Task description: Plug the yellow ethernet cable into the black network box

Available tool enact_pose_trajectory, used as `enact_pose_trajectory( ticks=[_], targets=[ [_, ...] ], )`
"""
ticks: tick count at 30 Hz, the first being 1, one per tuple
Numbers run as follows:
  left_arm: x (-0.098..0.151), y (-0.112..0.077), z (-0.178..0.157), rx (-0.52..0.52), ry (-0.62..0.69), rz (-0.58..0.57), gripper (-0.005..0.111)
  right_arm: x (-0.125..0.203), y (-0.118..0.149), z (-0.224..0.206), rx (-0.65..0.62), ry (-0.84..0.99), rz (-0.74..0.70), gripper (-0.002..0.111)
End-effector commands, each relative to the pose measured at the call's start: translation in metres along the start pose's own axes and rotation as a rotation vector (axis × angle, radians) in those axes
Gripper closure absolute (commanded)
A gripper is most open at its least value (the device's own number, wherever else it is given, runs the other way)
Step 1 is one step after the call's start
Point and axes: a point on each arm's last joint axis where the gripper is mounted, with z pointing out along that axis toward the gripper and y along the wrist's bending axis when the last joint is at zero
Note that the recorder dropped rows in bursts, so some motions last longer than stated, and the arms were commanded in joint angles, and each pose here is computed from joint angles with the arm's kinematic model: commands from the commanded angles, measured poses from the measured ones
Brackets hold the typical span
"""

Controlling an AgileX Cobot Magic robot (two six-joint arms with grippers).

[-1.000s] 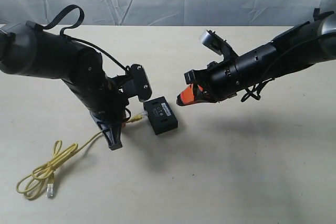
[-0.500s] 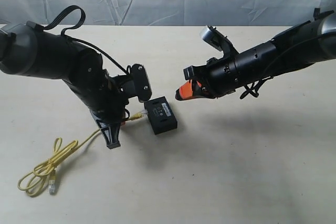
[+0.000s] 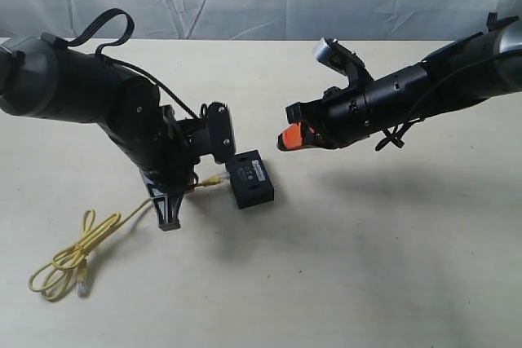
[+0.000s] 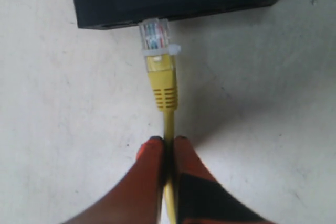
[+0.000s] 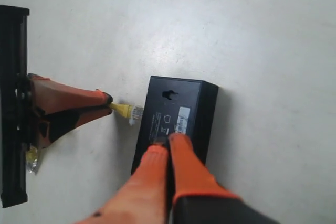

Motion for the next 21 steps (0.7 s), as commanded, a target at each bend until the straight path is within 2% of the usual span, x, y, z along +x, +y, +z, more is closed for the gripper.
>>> enact_pose_trajectory(
  ticks=[1, 12, 21],
  targets=[
    [-0.002, 0.001, 0.001, -0.014, 0.004, 0.04, 0.107, -0.002, 0.0, -0.001, 0.008, -0.017, -0.026, 0.109],
    [0.0, 0.0, 0.009, -0.008, 0.026, 0.062, 0.107, 0.004, 0.011, 0.019, 0.031, 0.018, -0.072, 0.109],
    [0.0, 0.0, 0.013, -0.01, 0.023, 0.063, 0.107, 0.008, -0.002, 0.027, 0.091, 0.022, -0.047, 0.109]
  ],
)
